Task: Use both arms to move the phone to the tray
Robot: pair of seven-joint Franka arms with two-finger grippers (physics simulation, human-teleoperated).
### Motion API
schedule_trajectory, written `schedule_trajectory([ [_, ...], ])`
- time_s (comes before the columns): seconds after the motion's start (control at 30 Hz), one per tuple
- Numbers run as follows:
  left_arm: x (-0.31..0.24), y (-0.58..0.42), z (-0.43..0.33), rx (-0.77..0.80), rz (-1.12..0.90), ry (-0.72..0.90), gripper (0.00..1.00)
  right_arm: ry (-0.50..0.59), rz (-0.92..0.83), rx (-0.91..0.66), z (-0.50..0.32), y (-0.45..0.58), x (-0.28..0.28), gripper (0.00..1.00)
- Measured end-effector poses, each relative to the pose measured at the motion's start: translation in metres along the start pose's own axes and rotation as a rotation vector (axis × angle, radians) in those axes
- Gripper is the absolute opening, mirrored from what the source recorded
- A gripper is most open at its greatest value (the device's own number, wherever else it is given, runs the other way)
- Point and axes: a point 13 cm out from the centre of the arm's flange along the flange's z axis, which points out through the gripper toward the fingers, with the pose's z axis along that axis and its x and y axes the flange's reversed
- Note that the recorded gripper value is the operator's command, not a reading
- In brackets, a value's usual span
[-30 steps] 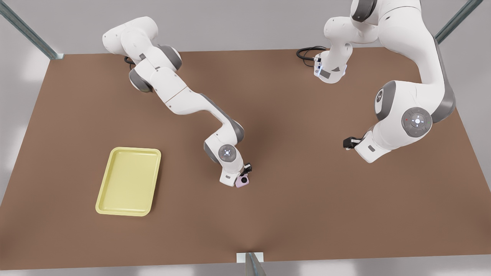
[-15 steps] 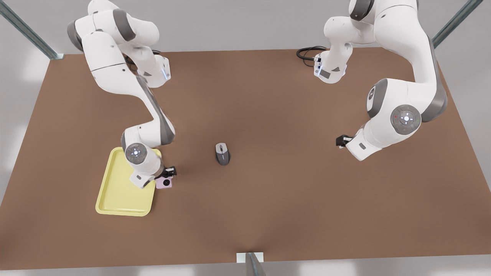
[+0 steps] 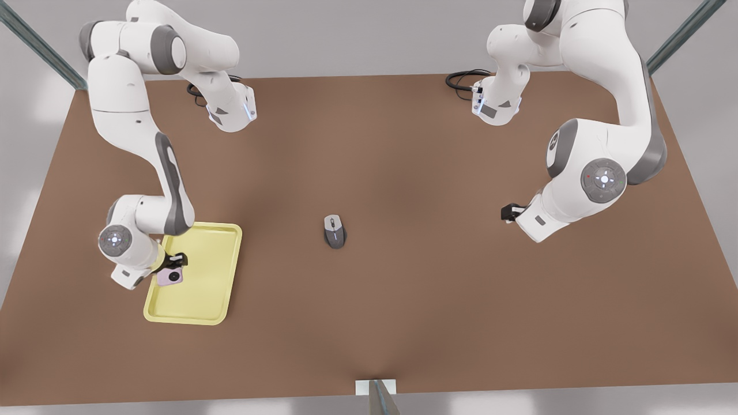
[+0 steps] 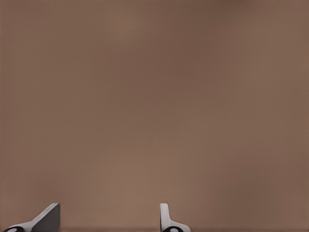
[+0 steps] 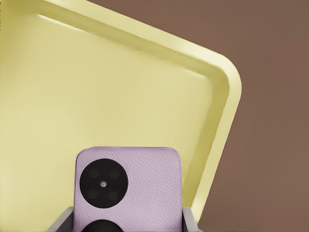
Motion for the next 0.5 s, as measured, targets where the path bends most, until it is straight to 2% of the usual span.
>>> schedule_trajectory([
  [0.03,0.000,0.000,0.000,0.000,-0.002,0.000,1.00,0.008,-0.020,-0.006,0.007,0.003,0.001,1.00],
  [0.23,-0.001,0.000,0.002,-0.001,-0.009,0.001,1.00,-0.021,-0.113,-0.009,-0.004,0.007,-0.008,1.00],
  [0.37,-0.001,0.001,0.002,-0.002,-0.012,0.001,1.00,-0.169,-0.119,0.011,-0.136,-0.006,-0.029,1.00],
  [0.5,-0.003,0.022,-0.007,-0.041,-0.024,-0.018,1.00,-0.274,-0.141,0.007,-0.288,0.034,-0.041,1.00],
])
